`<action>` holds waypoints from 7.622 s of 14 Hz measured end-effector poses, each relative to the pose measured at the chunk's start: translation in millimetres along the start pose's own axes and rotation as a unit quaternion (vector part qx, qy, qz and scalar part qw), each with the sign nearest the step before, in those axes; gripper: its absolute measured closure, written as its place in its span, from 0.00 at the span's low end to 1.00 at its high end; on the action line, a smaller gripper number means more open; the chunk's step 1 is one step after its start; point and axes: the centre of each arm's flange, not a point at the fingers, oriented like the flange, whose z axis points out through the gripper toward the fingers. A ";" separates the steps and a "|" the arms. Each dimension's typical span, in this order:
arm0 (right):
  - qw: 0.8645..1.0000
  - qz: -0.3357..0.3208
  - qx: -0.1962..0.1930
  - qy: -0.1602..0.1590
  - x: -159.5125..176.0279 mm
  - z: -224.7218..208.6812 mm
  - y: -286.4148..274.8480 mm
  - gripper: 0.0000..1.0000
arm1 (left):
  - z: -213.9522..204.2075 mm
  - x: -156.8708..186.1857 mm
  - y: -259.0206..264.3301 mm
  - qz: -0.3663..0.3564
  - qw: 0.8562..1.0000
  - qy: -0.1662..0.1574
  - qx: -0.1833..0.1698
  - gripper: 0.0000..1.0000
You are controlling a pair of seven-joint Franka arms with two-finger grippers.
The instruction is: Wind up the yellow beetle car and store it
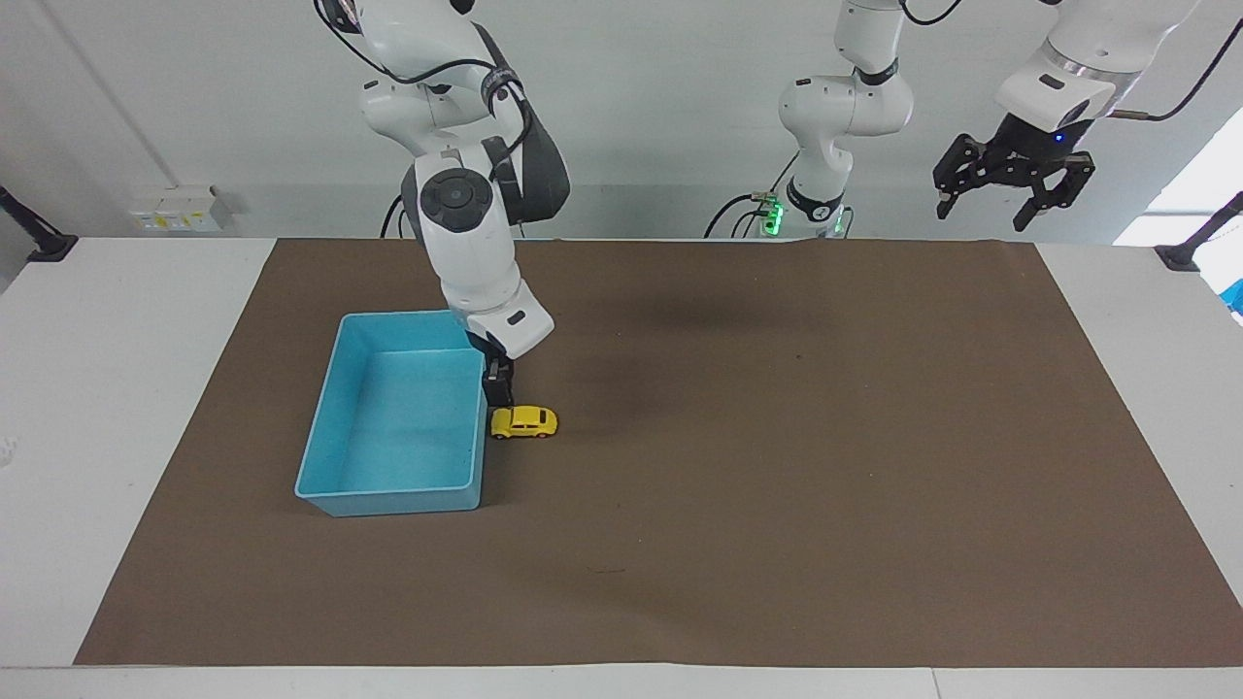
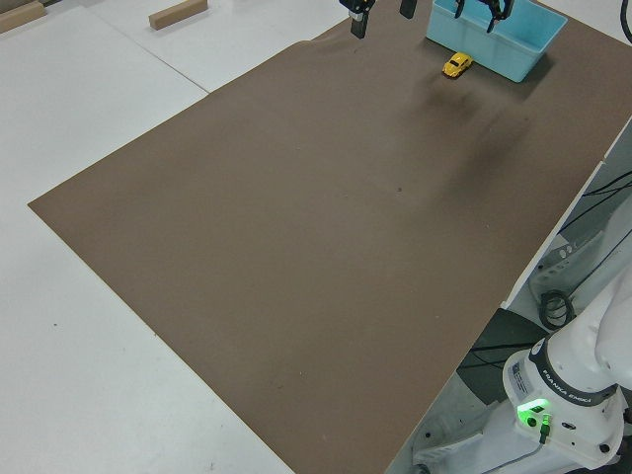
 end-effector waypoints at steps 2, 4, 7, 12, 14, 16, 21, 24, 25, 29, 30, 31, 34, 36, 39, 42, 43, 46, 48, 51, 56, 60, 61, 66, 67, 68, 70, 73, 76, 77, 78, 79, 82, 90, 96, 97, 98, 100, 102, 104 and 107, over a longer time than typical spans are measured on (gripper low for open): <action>1.000 0.000 0.001 0.000 -1.0 7.1 -1.6 0.00 | 0.0 0.1 0.7 0.001 1.000 0.000 0.000 0.00; 1.000 0.001 -0.001 0.000 -1.4 23.3 -2.1 0.00 | 0.0 0.2 1.1 0.001 1.000 0.000 0.000 0.00; 1.000 0.000 -0.012 0.004 -1.9 56.1 -5.4 0.00 | 1.6 1.5 2.2 0.000 1.000 -0.002 0.000 0.00; 1.000 -0.007 -0.018 0.006 5.2 72.8 -12.2 0.00 | 3.7 3.7 6.0 -0.007 1.000 -0.003 0.000 0.00; 1.000 -0.013 -0.024 0.008 12.3 79.1 -14.1 0.00 | 3.7 3.7 6.1 -0.007 1.000 -0.003 0.000 0.00; 1.000 -0.014 -0.022 0.008 13.2 86.1 -15.2 0.00 | 3.7 3.7 6.2 -0.007 1.000 -0.004 0.000 0.00; 1.000 -0.013 -0.023 0.007 11.1 97.0 -18.0 0.17 | 3.6 2.6 1.3 -0.013 1.000 -0.004 0.000 0.00; 0.999 -0.012 -0.029 0.009 11.0 93.9 -15.5 0.46 | 3.6 2.2 0.0 -0.015 1.000 -0.004 -0.001 0.00; 0.999 -0.012 -0.029 0.009 10.9 92.6 -14.8 0.56 | 3.7 2.3 0.3 -0.014 1.000 -0.004 -0.001 0.00; 1.000 -0.013 -0.010 0.002 12.7 81.6 -12.3 0.56 | 3.7 2.2 0.1 -0.015 1.000 -0.004 -0.001 0.00; 1.000 -0.014 -0.007 0.001 14.4 73.5 -9.9 0.56 | 3.7 2.2 0.1 -0.015 1.000 -0.004 -0.001 0.00; 1.000 -0.015 -0.008 0.001 16.5 63.9 -7.5 0.56 | 3.7 2.2 0.1 -0.015 1.000 -0.004 -0.001 0.00; 1.000 -0.015 -0.024 0.007 25.1 32.7 -3.4 0.56 | 3.7 2.2 0.0 -0.015 1.000 -0.004 -0.001 0.00; 0.999 -0.009 -0.033 0.011 37.5 13.1 -3.8 0.56 | 3.7 2.2 0.1 -0.015 1.000 -0.004 -0.001 0.00; 0.999 -0.006 -0.029 0.010 42.3 -9.4 -5.4 0.56 | 3.7 2.1 0.0 -0.015 1.000 -0.004 -0.001 0.00; 1.000 0.002 -0.019 0.001 26.6 -32.6 -6.7 0.56 | 3.7 2.1 0.1 -0.015 1.000 -0.005 -0.001 0.00; 1.000 0.004 -0.018 -0.001 16.9 -38.5 -6.1 0.56 | 3.7 2.1 0.1 -0.015 1.000 -0.005 -0.001 0.00; 1.000 -0.003 -0.018 -0.003 -23.9 -44.9 4.8 0.56 | 3.7 2.1 0.0 -0.015 1.000 -0.005 -0.001 0.00; 1.000 -0.010 -0.016 -0.004 -51.5 -44.4 11.7 0.56 | 3.7 2.1 0.0 -0.015 1.000 -0.005 -0.001 0.00; 1.000 -0.026 -0.005 -0.006 -78.9 -38.9 14.7 0.56 | 3.7 2.1 0.0 -0.015 1.000 -0.005 -0.001 0.00; 0.999 -0.036 0.020 -0.009 -113.9 -18.7 -0.1 0.56 | 3.7 2.1 0.0 -0.015 1.000 -0.005 -0.001 0.00; 0.999 -0.036 0.010 -0.007 -138.1 -6.4 -15.8 0.56 | 3.7 2.1 0.0 -0.015 1.000 -0.005 -0.001 0.00; 0.999 -0.036 0.010 -0.006 -148.6 -2.9 -19.1 0.56 | 3.7 2.1 0.0 -0.015 1.000 -0.005 -0.001 0.00; 0.999 -0.037 -0.002 -0.005 -162.9 28.0 -30.6 0.56 | 3.7 2.1 0.0 -0.015 1.000 -0.005 -0.001 0.00; 0.999 -0.038 -0.004 -0.005 -162.5 34.2 -32.8 0.56 | 3.7 2.1 0.0 -0.015 1.000 -0.005 -0.001 0.00; 0.999 -0.038 -0.006 -0.005 -162.4 39.5 -35.0 0.56 | 3.7 2.1 0.1 -0.015 1.000 -0.005 -0.001 0.00; 0.999 -0.038 -0.006 -0.005 -162.8 46.4 -38.1 0.56 | 3.7 2.1 0.0 -0.015 1.000 -0.005 -0.001 0.00; 0.999 -0.038 -0.012 -0.005 -163.3 57.6 -40.3 0.56 | 3.7 2.1 0.0 -0.015 1.000 -0.005 -0.001 0.00; 0.999 -0.038 -0.012 -0.005 -163.4 71.3 -39.8 0.56 | 3.7 2.1 0.0 -0.015 1.000 -0.005 -0.001 0.00; 0.999 -0.038 -0.012 -0.005 -163.4 75.8 -39.1 0.56 | 3.8 2.1 0.0 -0.015 1.000 -0.005 -0.001 0.00; 0.999 -0.038 -0.011 -0.005 -163.4 79.8 -38.7 0.56 | 3.8 2.1 0.0 -0.015 1.000 -0.005 -0.001 0.00; 0.999 -0.038 -0.010 -0.005 -163.4 82.3 -38.6 0.56 | 3.8 2.1 0.0 -0.015 1.000 -0.005 -0.001 0.00; 0.999 -0.039 -0.008 -0.005 -162.7 83.9 -38.6 0.55 | 3.8 2.1 0.0 -0.015 1.000 -0.005 -0.001 0.00; 0.999 -0.041 -0.011 -0.004 -159.8 80.8 -36.7 0.00 | 3.8 2.1 0.0 -0.015 1.000 -0.005 -0.001 0.00; 0.999 -0.043 -0.014 -0.004 -154.8 40.5 -19.5 0.00 | 3.8 2.1 0.0 -0.015 1.000 -0.005 -0.001 0.00; 0.999 -0.044 -0.018 -0.003 -152.7 31.1 -16.4 0.00 | 3.8 2.1 0.0 -0.015 1.000 -0.005 -0.001 0.00; 0.999 -0.046 -0.023 -0.003 -149.6 22.9 -13.3 0.00 | 3.8 2.1 0.0 -0.015 1.000 -0.005 -0.001 0.00; 0.998 -0.049 -0.033 -0.002 -141.7 8.5 -7.7 0.00 | 3.8 2.1 0.0 -0.015 1.000 -0.005 -0.001 0.00; 0.998 -0.051 -0.041 -0.001 -137.3 -2.4 -3.4 0.00 | 3.8 2.1 0.0 -0.015 1.000 -0.005 -0.001 0.00; 0.998 -0.055 -0.041 -0.001 -130.9 -10.9 -1.7 0.00 | 3.8 2.1 0.0 -0.015 1.000 -0.005 -0.001 0.00; 0.998 -0.054 -0.042 -0.001 -130.4 -32.3 -0.3 0.00 | 3.8 2.1 0.0 -0.015 1.000 -0.005 -0.001 0.00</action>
